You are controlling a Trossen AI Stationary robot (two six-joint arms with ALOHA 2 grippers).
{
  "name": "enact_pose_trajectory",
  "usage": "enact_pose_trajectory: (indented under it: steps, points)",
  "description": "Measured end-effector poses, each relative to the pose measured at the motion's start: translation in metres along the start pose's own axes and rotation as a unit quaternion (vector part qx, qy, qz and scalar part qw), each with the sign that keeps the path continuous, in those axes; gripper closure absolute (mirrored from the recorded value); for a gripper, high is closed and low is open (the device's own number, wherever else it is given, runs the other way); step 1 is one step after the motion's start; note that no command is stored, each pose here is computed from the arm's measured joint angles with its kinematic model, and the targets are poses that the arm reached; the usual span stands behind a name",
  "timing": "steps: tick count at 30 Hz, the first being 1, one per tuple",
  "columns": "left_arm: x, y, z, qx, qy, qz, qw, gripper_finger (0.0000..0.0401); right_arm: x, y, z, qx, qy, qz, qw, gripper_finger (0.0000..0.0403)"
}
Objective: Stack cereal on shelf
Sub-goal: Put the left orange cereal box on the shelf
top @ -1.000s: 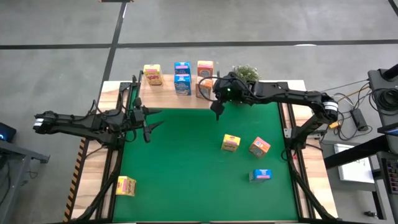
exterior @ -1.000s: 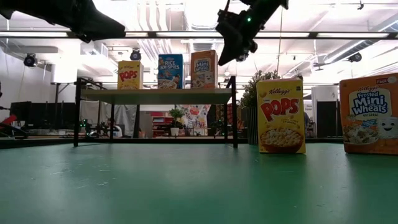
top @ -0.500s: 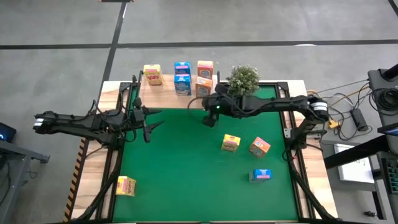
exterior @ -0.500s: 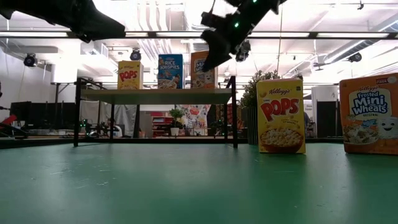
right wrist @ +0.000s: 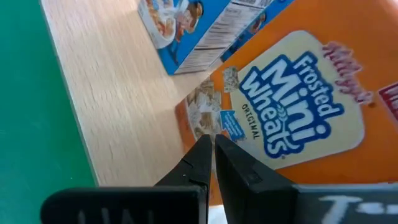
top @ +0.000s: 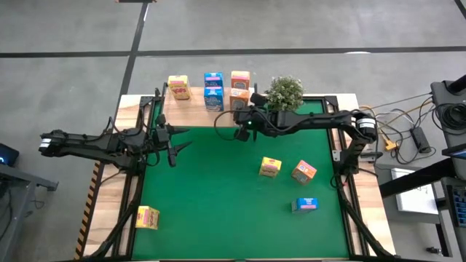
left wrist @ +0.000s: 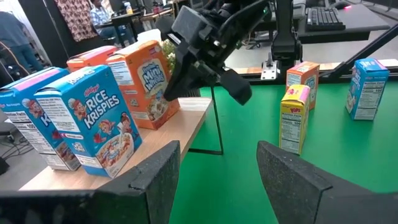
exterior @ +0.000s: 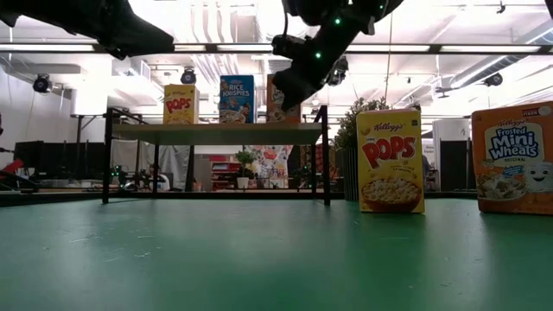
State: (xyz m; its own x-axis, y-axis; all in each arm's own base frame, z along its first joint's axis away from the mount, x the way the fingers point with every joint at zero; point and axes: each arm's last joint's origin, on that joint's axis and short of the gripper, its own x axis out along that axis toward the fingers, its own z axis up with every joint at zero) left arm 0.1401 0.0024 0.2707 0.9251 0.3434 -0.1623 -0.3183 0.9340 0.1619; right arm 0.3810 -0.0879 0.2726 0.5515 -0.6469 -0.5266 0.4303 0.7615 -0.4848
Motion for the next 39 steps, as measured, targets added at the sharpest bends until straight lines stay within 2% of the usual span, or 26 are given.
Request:
enact_pose_trajectory:
  steps: [6, 14, 22, 30, 39]
  points:
    - [0.0, 0.0, 0.0, 0.0, 0.0, 0.0, 1.0, 0.0204, 0.0, -0.007, 0.001, -0.021, -0.001, -0.005, 1.0, 0.039]
    - [0.0, 0.0, 0.0, 0.001, 0.0, 0.0, 1.0, 0.0204, 0.006, -0.018, -0.002, -0.018, 0.006, -0.011, 1.0, 0.039]
    - [0.0, 0.0, 0.0, 0.001, 0.0, 0.0, 1.0, 0.0204, 0.009, -0.021, 0.0, -0.002, -0.013, 0.019, 1.0, 0.039]
    - [0.0, 0.0, 0.0, 0.001, 0.0, 0.0, 1.0, 0.0204, 0.008, -0.024, 0.007, 0.012, -0.048, 0.012, 0.999, 0.039]
    - [0.0, 0.0, 0.0, 0.001, 0.0, 0.0, 1.0, 0.0204, 0.013, -0.032, 0.006, 0.022, -0.048, 0.002, 0.999, 0.039]
